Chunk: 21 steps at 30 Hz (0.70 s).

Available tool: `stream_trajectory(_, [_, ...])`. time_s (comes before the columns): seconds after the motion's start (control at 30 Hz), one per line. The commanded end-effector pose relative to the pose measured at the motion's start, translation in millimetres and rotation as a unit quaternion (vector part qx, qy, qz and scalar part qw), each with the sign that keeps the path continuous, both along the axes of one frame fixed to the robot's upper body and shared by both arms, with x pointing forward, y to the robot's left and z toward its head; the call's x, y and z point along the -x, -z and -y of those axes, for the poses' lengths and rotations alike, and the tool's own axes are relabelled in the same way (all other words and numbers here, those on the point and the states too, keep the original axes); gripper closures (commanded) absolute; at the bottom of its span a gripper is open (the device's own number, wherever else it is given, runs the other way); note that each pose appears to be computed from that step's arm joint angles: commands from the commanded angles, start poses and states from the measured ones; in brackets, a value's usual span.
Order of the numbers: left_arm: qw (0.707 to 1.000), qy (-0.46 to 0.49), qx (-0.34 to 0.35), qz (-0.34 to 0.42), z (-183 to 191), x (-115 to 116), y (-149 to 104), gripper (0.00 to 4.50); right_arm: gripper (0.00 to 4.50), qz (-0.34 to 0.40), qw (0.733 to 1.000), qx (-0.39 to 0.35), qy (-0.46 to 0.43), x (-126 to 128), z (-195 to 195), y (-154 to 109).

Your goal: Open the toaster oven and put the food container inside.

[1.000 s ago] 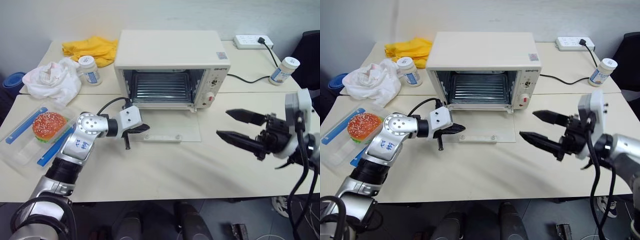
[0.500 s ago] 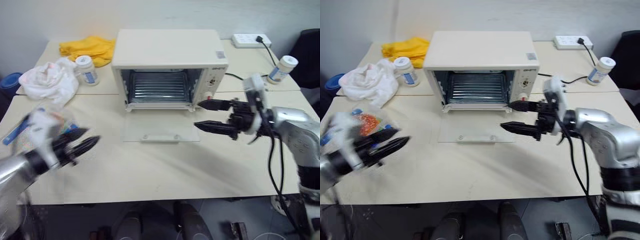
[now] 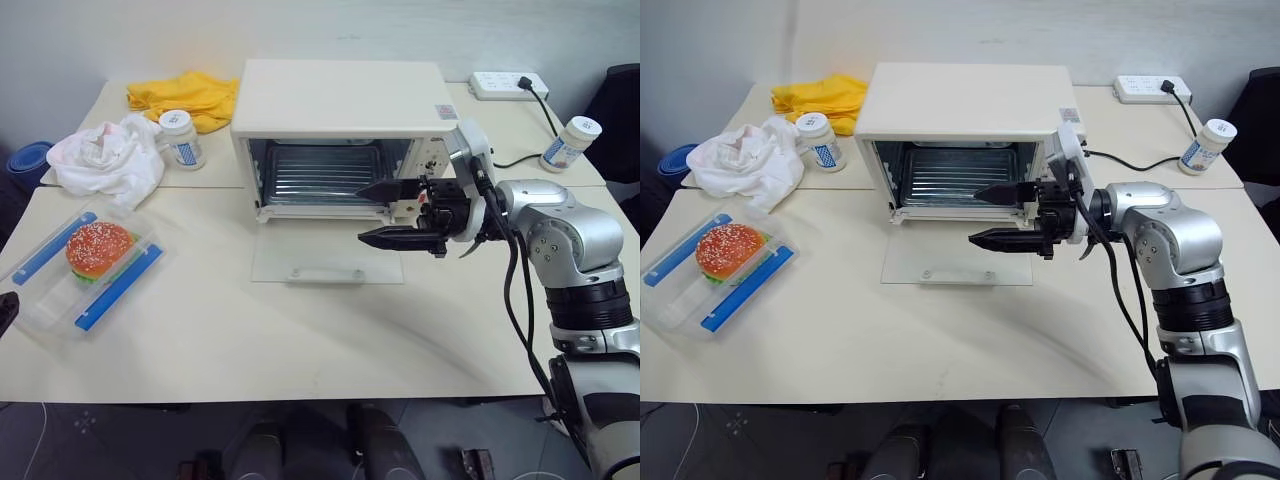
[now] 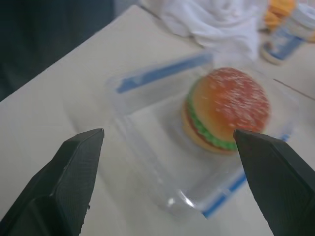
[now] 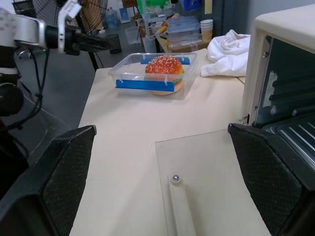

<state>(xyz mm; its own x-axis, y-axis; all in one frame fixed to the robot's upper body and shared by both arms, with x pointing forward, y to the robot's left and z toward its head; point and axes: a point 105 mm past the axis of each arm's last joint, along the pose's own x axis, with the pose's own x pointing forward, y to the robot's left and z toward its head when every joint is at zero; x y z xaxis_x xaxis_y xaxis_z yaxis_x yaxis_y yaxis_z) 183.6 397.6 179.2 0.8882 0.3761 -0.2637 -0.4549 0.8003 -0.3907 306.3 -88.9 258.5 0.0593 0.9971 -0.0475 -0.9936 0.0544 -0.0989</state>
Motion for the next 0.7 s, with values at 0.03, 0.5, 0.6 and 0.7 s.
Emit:
stream_trajectory(0.03, [0.999,-0.026,-0.003,-0.022,-6.2,-11.7,-1.4,0.03,0.0,0.021,1.0,-0.016,-0.003,11.0,1.8,-11.1])
stream_trajectory(0.5, [0.991,-0.047,0.079,-0.096,-10.0,-50.9,27.5,0.4,0.0,0.02,0.998,-0.034,0.049,20.0,14.0,-12.8])
stream_trajectory(0.6, [0.991,-0.048,0.077,-0.097,-10.0,-54.3,24.4,1.06,0.0,0.021,0.998,-0.032,0.052,22.0,14.8,-12.1])
stream_trajectory(0.7, [0.991,-0.051,0.079,-0.097,-11.5,-55.5,23.0,2.0,0.0,0.023,0.998,-0.03,0.054,24.4,16.8,-11.8])
